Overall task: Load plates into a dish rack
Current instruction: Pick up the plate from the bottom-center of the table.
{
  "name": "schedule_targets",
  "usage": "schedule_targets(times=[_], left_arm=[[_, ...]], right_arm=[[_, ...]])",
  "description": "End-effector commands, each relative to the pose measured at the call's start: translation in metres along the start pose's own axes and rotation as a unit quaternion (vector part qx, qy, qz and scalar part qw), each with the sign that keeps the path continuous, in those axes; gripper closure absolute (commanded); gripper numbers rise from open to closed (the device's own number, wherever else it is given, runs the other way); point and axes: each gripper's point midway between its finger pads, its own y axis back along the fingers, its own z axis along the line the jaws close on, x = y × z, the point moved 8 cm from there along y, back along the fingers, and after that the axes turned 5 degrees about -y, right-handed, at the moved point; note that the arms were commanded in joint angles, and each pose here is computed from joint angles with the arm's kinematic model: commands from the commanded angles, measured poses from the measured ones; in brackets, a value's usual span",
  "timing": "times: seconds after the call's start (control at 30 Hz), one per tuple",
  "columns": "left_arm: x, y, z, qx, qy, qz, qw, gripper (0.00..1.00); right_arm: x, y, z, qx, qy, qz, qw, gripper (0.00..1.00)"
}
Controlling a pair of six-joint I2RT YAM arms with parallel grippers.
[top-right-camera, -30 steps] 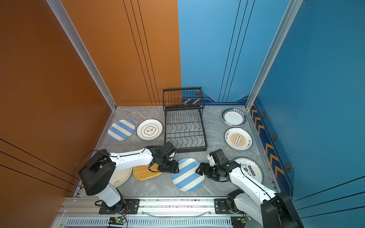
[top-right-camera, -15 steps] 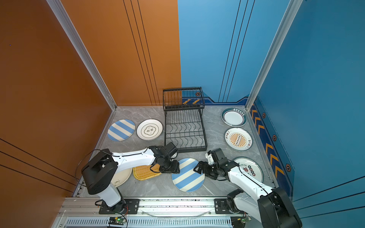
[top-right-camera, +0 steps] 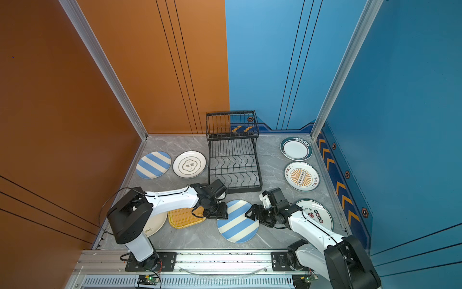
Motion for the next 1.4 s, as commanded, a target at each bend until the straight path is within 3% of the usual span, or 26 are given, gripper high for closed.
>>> schedule_targets(times=[0.0, 0.27, 0.47, 1.1, 1.37], left_arm=[[-0.007, -0.012, -0.011, 0.047, -0.007, 0.011, 0.999, 0.48], [-0.011, -0.013, -0.004, 0.061, 0.005, 0.003, 0.998, 0.48], [-0.012, -0.012, -0.004, 0.063, 0.007, 0.001, 0.998, 0.48], [-0.016, 0.014, -0.003, 0.082, 0.005, -0.033, 0.996, 0.31], [-0.016, 0.043, -0.006, 0.09, -0.001, -0.077, 0.993, 0.23]], right_arm=[[0.016, -0.013, -0.014, 0.004, -0.012, 0.057, 0.998, 0.19], [0.016, -0.009, -0.012, -0.002, 0.0, 0.052, 0.999, 0.22], [0.012, -0.006, -0.007, -0.006, 0.005, 0.038, 0.999, 0.34], [0.012, 0.01, -0.003, 0.009, 0.016, 0.011, 1.0, 0.99], [0.018, 0.044, 0.012, 0.026, 0.029, -0.024, 0.999, 1.0]])
